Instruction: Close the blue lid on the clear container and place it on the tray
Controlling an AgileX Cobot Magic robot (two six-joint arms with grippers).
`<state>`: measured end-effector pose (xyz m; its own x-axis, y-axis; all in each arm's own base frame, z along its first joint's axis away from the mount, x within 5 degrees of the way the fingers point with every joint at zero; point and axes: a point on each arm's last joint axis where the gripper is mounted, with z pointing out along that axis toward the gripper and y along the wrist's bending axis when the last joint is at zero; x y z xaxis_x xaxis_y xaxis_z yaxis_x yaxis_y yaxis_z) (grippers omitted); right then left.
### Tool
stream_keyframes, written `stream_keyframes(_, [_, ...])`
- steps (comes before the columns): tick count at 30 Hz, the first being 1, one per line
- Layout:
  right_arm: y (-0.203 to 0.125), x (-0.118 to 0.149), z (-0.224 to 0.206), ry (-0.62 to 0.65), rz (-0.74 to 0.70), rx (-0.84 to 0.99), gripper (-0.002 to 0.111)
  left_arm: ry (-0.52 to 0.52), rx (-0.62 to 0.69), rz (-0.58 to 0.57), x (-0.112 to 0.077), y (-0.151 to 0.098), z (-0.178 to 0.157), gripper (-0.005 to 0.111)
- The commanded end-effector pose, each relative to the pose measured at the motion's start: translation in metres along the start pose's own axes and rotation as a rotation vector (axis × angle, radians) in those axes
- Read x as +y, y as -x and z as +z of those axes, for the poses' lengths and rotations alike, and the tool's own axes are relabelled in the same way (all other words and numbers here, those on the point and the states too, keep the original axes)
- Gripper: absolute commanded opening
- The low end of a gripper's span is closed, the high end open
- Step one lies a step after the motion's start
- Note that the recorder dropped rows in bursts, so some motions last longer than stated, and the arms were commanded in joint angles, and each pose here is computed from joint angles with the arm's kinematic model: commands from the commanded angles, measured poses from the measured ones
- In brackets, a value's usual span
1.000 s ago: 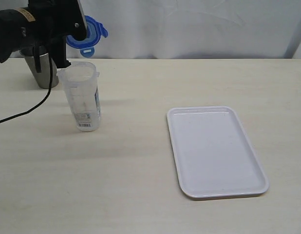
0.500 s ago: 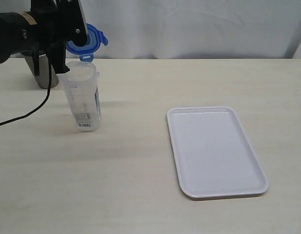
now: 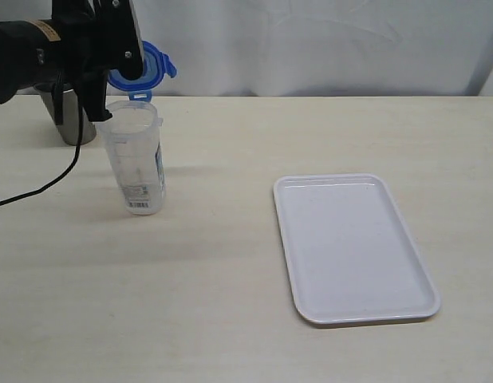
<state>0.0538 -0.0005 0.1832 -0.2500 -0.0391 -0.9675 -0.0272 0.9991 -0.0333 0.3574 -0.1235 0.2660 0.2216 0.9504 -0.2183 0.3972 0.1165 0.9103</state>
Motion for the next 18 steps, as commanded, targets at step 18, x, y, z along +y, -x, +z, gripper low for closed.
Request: stream_keyframes(18, [-0.001,0.000,0.000,0.000,0.004,-0.002,0.005,0.005,-0.003,-0.012,0.013,0.001,-0.013,0.000])
